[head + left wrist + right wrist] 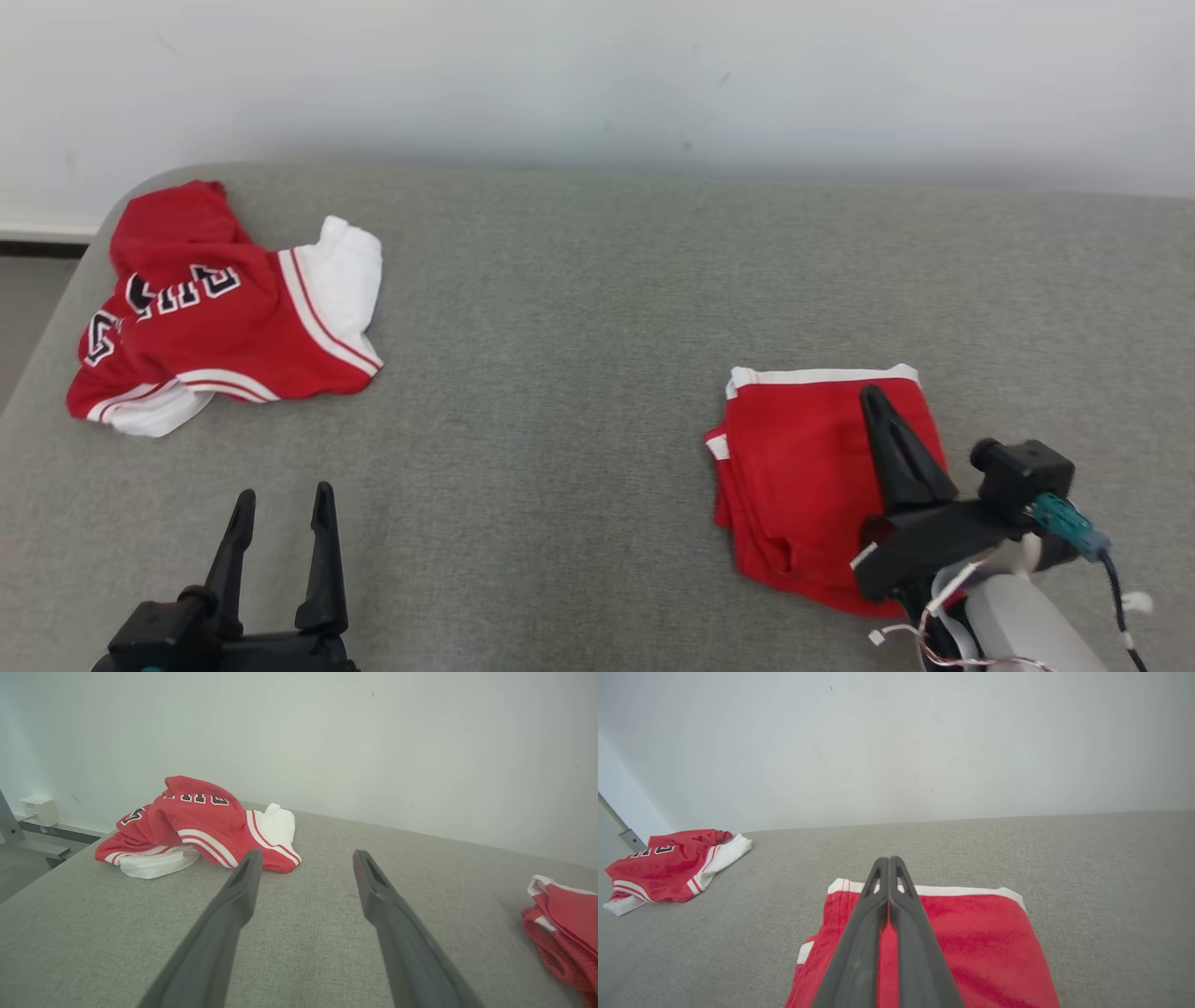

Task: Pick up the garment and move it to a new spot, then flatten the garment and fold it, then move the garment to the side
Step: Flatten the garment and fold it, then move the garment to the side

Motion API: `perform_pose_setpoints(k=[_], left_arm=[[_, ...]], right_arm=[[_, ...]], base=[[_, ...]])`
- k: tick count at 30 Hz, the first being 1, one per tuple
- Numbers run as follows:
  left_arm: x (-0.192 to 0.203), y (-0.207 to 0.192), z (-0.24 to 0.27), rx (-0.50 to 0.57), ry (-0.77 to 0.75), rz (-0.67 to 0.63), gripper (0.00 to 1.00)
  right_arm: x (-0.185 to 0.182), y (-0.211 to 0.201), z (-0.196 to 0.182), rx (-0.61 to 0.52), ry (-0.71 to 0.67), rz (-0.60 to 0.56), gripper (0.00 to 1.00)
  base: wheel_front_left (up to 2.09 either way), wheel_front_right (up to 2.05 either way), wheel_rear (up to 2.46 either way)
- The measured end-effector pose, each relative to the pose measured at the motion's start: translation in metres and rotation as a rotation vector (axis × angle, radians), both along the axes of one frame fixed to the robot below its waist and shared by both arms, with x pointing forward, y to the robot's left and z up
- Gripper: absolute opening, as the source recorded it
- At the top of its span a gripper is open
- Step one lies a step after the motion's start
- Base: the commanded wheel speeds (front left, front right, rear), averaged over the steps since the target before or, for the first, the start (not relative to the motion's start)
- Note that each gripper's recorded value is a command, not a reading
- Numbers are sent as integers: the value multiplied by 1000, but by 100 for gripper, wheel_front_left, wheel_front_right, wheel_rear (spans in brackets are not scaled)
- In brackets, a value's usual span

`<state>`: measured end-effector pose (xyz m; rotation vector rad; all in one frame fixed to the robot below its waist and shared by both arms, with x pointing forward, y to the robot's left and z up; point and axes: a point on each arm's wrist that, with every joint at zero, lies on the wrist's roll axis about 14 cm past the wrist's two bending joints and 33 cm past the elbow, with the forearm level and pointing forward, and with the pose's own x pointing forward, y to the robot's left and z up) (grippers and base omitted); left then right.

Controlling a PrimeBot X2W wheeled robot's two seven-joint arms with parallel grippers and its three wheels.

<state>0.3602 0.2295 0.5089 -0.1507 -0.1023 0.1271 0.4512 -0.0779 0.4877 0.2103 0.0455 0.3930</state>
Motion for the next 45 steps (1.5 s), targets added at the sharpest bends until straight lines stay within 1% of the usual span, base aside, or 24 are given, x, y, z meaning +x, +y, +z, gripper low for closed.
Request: perform_pose_setpoints(k=[4, 7, 12, 13, 14, 15, 16, 21, 27, 33, 45], left_arm=[[3, -11, 2, 15, -5, -39, 100], [6, -18, 4, 18, -14, -63, 100], [8, -32, 8, 40, -26, -109, 100], [8, -33, 9, 41, -27, -114, 100], [8, -35, 10, 49, -31, -121, 100], [8, -37, 12, 56, -35, -126, 100], [9, -38, 13, 64, -39, -129, 100], [7, -39, 17, 93, -47, -135, 100], [2, -39, 19, 114, -52, -137, 100], [-8, -38, 12, 127, -30, -138, 100], [-15, -25, 9, 129, -19, -93, 100]], right_arm=[[-14, -29, 11, 6, -41, -68, 0], [-27, -52, 15, -13, -61, -115, 0], [-53, -76, 15, -54, -77, -160, 0], [-58, -80, 16, -60, -81, -169, 19], [-61, -85, 18, -63, -89, -181, 41], [-64, -89, 20, -66, -96, -191, 89], [-67, -92, 22, -69, -104, -200, 100], [-81, -98, 27, -81, -125, -223, 100], [-88, -100, 29, -80, -134, -235, 100], [-91, -98, 23, -74, -118, -240, 100], [-92, -97, 16, -68, -97, -252, 100]], base=[[0, 0, 0], [0, 0, 0], [0, 0, 0], [0, 0, 0], [0, 0, 0], [0, 0, 0], [0, 0, 0], [0, 0, 0], [0, 0, 0], [0, 0, 0], [0, 0, 0]])
